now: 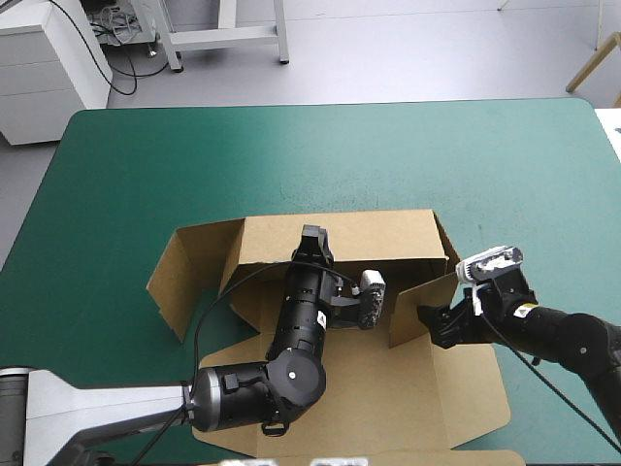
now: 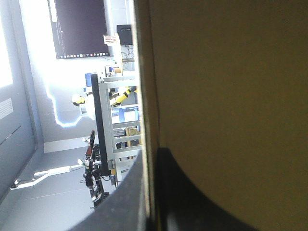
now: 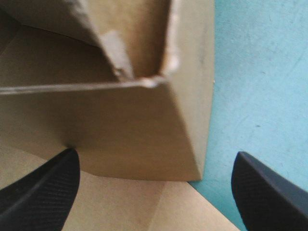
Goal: Fold the box
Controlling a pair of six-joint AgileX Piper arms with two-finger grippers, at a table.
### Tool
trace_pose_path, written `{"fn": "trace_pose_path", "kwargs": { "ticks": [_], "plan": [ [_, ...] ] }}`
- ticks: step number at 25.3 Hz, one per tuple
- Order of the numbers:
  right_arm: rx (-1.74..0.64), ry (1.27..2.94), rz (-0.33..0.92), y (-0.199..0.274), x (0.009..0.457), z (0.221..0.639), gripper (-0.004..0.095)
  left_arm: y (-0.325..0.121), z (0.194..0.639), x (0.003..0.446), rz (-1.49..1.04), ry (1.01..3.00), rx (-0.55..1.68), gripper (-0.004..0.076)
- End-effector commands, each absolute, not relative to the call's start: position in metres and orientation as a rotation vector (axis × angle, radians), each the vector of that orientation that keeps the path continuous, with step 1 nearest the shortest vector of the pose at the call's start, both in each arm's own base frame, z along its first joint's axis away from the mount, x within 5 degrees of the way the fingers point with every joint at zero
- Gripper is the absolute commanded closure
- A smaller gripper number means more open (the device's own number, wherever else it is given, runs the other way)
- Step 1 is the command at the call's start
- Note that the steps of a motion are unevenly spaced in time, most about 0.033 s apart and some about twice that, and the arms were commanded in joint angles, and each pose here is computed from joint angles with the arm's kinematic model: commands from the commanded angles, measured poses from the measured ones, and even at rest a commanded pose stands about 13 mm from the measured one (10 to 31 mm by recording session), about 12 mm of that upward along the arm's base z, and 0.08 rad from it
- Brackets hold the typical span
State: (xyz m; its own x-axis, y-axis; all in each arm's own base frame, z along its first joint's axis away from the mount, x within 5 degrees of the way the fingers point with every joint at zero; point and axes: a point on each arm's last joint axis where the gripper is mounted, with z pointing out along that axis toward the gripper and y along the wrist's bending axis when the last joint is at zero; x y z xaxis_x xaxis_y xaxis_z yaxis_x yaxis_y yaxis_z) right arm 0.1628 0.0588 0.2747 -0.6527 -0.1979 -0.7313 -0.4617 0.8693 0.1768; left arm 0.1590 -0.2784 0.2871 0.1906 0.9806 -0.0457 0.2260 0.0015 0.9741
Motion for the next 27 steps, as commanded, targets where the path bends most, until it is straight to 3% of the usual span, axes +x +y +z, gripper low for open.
{"fn": "trace_pose_path", "kwargs": {
  "ticks": [1, 8, 19, 20, 24, 27],
  "plan": [
    [-0.444, 2.138, 0.461, 0.072, 0.166, 0.286, 0.0126, -0.274, 0.312, 0.158, 0.947, 1.184, 1.344, 0.0734],
    [-0.481, 2.040, 0.332, 0.084, 0.168, 0.290, 0.0126, -0.274, 0.312, 0.158, 0.947, 1.186, 1.342, 0.0734],
    [-0.517, 2.019, 0.343, 0.102, 0.183, 0.279, 0.0147, -0.274, 0.312, 0.158, 0.948, 1.186, 1.341, 0.0734],
    [-0.511, 2.011, 0.345, 0.102, 0.184, 0.279, 0.0202, -0.274, 0.312, 0.158, 0.948, 1.186, 1.341, 0.0734],
    [-0.492, 1.999, 0.353, 0.102, 0.185, 0.281, 0.0581, -0.274, 0.312, 0.158, 0.945, 1.189, 1.338, 0.0734],
    [-0.518, 1.995, 0.337, 0.102, 0.184, 0.280, 0.0932, -0.274, 0.313, 0.158, 0.946, 1.191, 1.334, 0.0734]
  ]
}}
